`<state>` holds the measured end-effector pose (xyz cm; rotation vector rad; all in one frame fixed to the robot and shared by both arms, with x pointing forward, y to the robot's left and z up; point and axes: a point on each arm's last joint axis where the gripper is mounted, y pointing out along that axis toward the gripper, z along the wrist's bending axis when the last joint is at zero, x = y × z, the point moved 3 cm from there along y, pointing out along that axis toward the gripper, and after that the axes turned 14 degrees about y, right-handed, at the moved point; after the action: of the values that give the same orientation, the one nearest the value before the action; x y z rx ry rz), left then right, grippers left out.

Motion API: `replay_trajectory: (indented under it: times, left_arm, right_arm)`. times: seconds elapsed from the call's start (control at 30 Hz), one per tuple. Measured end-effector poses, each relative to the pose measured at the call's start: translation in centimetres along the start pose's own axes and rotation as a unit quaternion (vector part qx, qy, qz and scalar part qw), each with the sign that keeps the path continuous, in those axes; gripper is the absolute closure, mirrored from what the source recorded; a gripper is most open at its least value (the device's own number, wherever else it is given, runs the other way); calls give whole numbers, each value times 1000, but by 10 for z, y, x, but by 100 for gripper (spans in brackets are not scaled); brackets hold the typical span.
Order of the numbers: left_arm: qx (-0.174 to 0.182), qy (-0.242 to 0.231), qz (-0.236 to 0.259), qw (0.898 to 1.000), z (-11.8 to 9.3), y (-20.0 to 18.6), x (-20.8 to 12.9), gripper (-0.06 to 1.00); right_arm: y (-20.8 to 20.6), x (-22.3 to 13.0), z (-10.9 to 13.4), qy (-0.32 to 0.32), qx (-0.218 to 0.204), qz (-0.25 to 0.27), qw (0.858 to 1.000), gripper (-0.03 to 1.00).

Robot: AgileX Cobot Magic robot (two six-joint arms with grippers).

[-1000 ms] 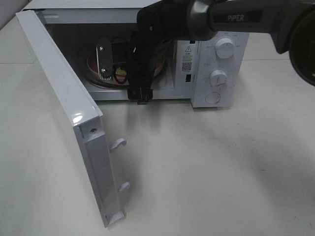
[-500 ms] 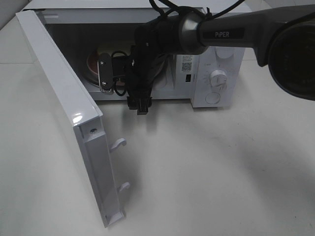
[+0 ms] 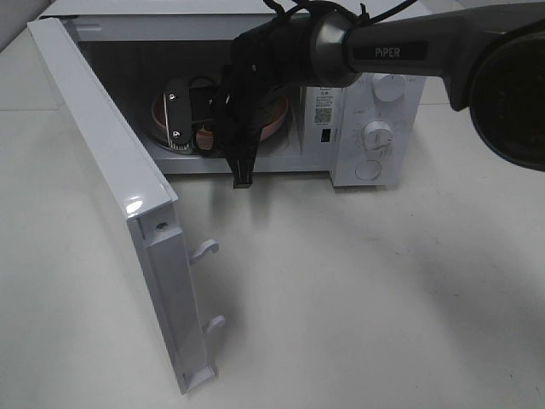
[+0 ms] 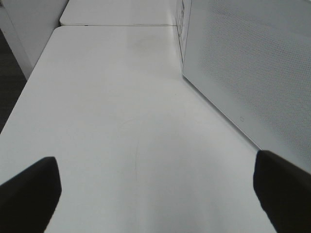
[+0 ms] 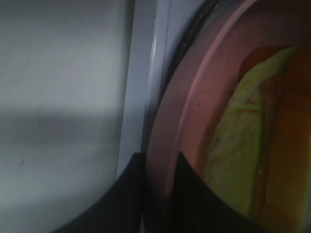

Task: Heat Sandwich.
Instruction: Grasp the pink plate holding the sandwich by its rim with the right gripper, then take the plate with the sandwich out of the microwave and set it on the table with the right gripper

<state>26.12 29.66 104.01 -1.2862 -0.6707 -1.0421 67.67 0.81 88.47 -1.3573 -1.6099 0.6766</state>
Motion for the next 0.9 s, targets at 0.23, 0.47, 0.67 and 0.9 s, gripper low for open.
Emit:
replay_trajectory:
  times: [0.23,0.47,0.67,0.9]
  left_arm:
    - [0,0,0,1000,0,0,0,-5]
    - [0,0,0,1000,0,0,0,-5]
    - [0,0,0,1000,0,0,0,-5]
    - [0,0,0,1000,0,0,0,-5]
  right_arm:
    - [0,0,0,0,1,1,1000,83]
    - [0,-1,0,0,2,3,1000,83]
    - [-2,-1,1,-11,7,7,1000,84]
    - [-22,-5,2,-67,25,24,997,85]
